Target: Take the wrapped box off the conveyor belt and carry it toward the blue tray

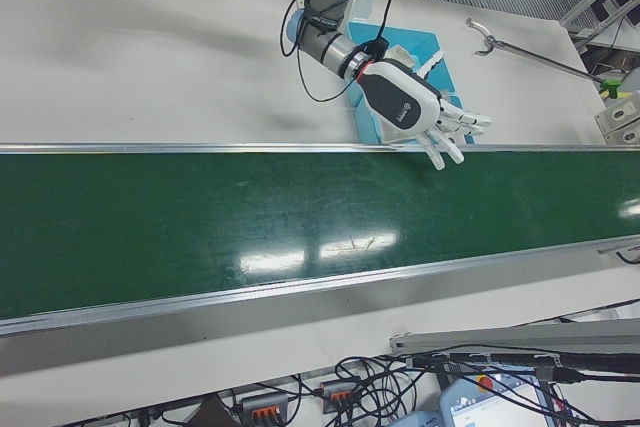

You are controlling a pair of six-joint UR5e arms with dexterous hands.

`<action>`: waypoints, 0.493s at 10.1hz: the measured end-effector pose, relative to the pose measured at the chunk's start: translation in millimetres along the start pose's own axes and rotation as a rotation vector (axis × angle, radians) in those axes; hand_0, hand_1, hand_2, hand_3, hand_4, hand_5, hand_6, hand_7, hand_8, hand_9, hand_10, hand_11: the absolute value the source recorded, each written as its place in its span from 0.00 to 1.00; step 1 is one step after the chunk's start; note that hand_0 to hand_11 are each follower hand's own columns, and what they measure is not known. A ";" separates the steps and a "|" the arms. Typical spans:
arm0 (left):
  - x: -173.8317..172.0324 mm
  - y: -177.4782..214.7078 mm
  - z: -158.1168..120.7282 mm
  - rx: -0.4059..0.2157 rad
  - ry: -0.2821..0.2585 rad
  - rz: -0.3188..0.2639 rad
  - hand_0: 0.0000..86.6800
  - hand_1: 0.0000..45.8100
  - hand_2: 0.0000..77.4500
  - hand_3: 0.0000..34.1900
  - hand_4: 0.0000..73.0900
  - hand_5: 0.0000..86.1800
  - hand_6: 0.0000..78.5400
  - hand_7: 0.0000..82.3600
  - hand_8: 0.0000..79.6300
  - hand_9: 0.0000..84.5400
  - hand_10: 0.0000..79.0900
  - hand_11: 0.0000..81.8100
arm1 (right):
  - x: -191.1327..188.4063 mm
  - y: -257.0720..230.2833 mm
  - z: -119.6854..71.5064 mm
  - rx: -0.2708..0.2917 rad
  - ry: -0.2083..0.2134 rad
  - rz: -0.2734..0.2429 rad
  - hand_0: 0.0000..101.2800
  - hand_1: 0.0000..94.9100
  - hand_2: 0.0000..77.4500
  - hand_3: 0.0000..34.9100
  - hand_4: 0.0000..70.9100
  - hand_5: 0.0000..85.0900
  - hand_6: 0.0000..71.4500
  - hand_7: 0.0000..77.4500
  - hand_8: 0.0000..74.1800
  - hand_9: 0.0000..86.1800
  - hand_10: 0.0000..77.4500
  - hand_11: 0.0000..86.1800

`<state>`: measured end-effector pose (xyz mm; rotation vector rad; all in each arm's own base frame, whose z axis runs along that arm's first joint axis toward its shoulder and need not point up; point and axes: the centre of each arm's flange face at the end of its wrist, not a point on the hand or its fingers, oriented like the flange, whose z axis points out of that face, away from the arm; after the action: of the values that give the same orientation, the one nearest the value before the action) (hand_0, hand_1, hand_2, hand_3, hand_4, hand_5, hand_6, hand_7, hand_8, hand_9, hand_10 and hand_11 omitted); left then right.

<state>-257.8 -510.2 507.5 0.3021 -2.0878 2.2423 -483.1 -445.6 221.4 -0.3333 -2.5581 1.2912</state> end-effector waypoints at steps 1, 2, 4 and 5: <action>0.0 0.0 0.0 0.000 0.000 0.000 0.00 0.00 0.01 0.00 0.00 0.01 0.00 0.01 0.01 0.00 0.01 0.01 | -5.4 0.7 1.3 -0.002 -0.006 -0.002 0.46 0.10 0.02 0.78 0.02 0.20 0.09 0.01 0.00 0.02 0.00 0.02; 0.0 0.0 0.0 0.000 0.000 0.000 0.00 0.00 0.01 0.00 0.00 0.01 0.00 0.01 0.01 0.01 0.01 0.01 | -19.5 -0.3 4.0 -0.004 -0.018 -0.015 0.46 0.10 0.02 0.78 0.02 0.20 0.09 0.01 0.00 0.02 0.00 0.02; 0.0 0.0 0.0 0.000 0.000 0.000 0.00 0.00 0.01 0.00 0.00 0.01 0.00 0.01 0.01 0.00 0.01 0.01 | -72.9 -4.8 6.1 0.042 -0.037 -0.093 0.46 0.10 0.02 0.75 0.02 0.21 0.09 0.01 0.00 0.02 0.00 0.02; 0.0 0.0 0.0 0.000 0.000 0.000 0.00 0.00 0.01 0.00 0.00 0.01 0.00 0.00 0.01 0.01 0.00 0.01 | -102.5 -4.8 3.5 0.081 -0.045 -0.140 0.46 0.14 0.04 0.75 0.03 0.22 0.09 0.06 0.01 0.02 0.00 0.02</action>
<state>-257.8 -510.2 507.5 0.3021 -2.0879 2.2423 -388.2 -483.4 210.7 -0.1077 -2.5066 1.3601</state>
